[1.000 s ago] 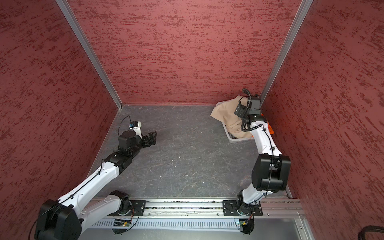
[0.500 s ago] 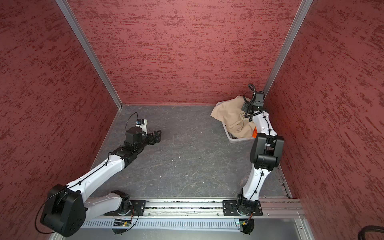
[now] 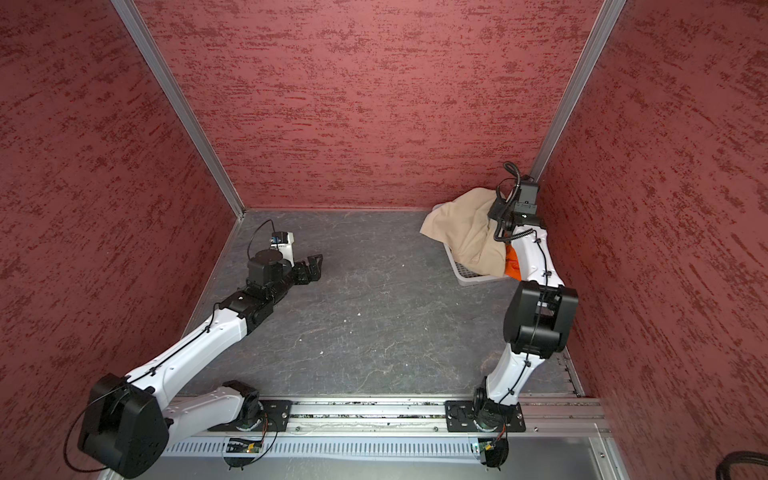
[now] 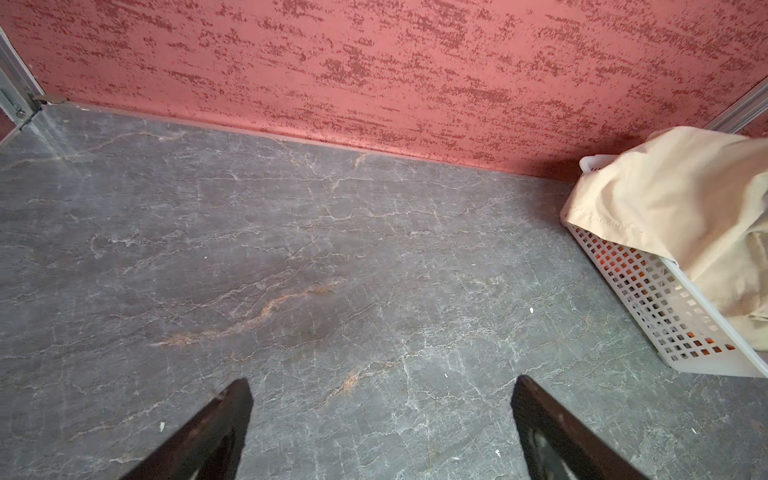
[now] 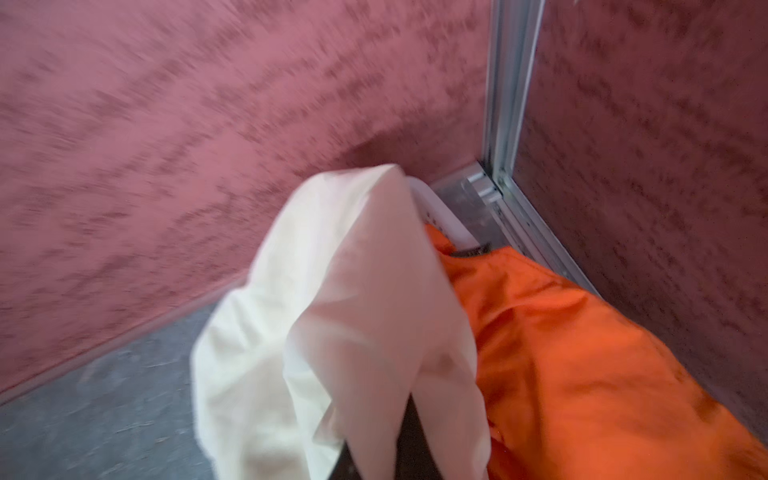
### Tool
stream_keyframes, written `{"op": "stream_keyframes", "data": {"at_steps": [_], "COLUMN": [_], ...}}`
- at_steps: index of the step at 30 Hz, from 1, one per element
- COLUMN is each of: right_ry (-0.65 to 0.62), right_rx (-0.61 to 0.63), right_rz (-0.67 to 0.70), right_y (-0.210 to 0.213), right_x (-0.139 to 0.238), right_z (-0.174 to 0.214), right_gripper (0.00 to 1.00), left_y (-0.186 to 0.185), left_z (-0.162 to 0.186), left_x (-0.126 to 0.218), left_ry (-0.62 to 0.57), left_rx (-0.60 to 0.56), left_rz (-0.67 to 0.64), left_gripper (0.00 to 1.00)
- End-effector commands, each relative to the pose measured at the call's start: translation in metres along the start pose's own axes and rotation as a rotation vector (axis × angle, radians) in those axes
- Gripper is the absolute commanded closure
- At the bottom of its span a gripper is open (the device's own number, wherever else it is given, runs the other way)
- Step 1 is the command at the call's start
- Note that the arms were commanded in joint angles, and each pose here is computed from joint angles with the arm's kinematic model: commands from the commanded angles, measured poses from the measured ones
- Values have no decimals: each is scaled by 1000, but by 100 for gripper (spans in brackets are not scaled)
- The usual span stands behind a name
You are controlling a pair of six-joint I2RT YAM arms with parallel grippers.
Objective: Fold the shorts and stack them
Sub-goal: 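Lift the beige shorts up out of the basket with the right gripper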
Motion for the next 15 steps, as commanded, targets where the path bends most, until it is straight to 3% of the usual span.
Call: {"op": "stream_keyframes", "data": {"at_steps": [1, 9, 15], "right_ry": [-194, -446, -562], "right_rx": [10, 66, 174], "right_rz": [-113, -370, -554], "right_y": [18, 66, 121], "right_x": [44, 135, 200], "right_z": [-42, -106, -138], "right_gripper": [100, 100, 100], "left_y": [-7, -10, -13], "left_z": [-11, -20, -30], "left_x": [7, 19, 32], "left_ry": [-34, -70, -105], "left_rx": [-12, -16, -24], "left_rz": [15, 21, 11], "left_gripper": [2, 2, 2]}}
Point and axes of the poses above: each gripper's point midway between its finger pads, its own x axis back along the fingers, its own y axis along the line the jaws close on, z = x × y, the point moved 10 cm from there along x, back along the fingers, and after that the axes turned 13 degrees about x, right-handed, at the moved point
